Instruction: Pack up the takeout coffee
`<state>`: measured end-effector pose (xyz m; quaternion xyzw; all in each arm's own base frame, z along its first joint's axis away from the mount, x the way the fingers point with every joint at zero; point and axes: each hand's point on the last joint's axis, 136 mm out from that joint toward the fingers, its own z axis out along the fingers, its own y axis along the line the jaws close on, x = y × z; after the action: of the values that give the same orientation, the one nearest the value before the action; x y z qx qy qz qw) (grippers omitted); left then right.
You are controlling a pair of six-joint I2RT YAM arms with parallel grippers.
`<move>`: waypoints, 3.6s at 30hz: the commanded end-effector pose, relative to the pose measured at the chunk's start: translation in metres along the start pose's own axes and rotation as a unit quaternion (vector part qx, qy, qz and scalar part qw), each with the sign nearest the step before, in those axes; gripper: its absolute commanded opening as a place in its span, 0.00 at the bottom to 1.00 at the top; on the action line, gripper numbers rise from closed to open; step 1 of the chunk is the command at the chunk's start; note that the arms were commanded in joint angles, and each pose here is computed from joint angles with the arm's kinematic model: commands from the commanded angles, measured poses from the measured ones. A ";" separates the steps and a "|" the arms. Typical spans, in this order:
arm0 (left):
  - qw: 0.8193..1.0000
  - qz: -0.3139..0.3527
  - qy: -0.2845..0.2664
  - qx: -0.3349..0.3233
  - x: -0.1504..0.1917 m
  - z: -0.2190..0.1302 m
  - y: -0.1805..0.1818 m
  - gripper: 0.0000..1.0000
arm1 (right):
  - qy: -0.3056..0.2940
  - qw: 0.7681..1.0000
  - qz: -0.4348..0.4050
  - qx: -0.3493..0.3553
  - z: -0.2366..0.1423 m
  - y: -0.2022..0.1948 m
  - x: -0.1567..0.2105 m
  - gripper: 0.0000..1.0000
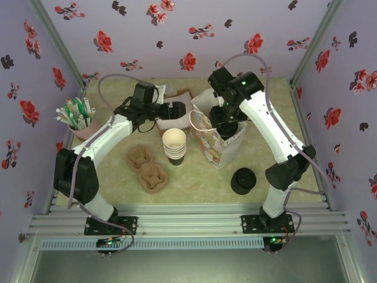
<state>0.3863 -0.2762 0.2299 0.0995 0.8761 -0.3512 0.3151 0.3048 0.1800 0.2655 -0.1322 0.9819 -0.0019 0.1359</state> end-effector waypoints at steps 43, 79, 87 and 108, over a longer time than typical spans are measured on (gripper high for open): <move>1.000 -0.005 0.029 0.003 -0.002 0.050 -0.016 0.79 | 0.059 0.998 -0.025 -0.001 0.016 -0.006 0.034 0.69; 1.000 0.021 -0.020 0.002 -0.014 -0.012 -0.032 0.86 | 0.108 0.994 -0.030 -0.006 0.063 -0.001 0.037 0.68; 0.997 0.032 -0.065 -0.014 -0.010 -0.063 -0.033 0.99 | 0.105 0.994 -0.030 -0.007 0.063 -0.001 0.038 0.68; 0.993 0.067 -0.094 0.020 0.034 -0.133 -0.065 0.99 | 0.079 0.996 -0.034 -0.018 0.058 0.000 0.037 0.68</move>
<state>0.2716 -0.2314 0.3251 0.1191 0.8233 -0.3622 0.4204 0.2876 0.1746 0.1927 -0.1608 0.9861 -0.0062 0.0413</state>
